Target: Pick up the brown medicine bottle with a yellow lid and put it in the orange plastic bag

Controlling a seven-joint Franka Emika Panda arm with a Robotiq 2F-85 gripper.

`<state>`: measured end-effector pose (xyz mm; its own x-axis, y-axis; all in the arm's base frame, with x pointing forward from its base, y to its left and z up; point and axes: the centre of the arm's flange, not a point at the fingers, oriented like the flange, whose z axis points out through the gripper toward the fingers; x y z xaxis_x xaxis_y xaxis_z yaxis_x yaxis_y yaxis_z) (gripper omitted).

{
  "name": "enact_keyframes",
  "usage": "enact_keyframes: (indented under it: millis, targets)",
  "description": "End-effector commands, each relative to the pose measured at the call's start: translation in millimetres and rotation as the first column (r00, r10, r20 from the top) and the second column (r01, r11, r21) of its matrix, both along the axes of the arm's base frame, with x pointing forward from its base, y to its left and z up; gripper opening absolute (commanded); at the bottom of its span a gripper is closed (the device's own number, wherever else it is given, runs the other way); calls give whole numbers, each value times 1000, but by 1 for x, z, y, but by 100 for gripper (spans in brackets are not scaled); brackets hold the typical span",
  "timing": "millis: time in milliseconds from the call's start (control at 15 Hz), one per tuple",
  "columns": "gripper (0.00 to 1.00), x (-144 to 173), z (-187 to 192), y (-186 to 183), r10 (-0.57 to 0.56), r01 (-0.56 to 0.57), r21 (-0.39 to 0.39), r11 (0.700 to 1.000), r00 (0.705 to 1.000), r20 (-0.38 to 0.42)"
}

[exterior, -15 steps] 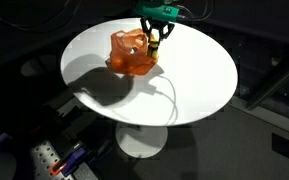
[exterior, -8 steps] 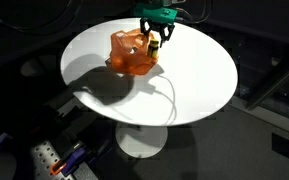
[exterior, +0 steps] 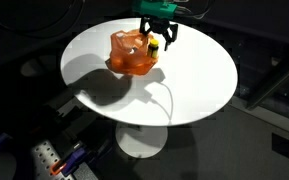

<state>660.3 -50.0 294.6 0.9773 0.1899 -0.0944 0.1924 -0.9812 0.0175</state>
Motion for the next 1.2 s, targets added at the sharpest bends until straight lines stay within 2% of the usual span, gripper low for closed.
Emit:
enact_keyframes:
  millis: [0, 267, 667, 933, 1000, 1133]
  targets:
    - [100, -20, 37, 3, -102, 100, -61, 993, 994, -35]
    - [100, -35, 78, 11, -197, 192, -82, 978, 979, -59]
    - [100, -65, 137, 16, -288, 273, -111, 956, 945, -155]
    - [100, -71, 138, 13, -299, 277, -129, 952, 929, -218]
    - [100, -69, 137, 15, -281, 264, -111, 958, 940, -193]
    - [100, -71, 135, 14, -282, 263, -115, 958, 936, -212]
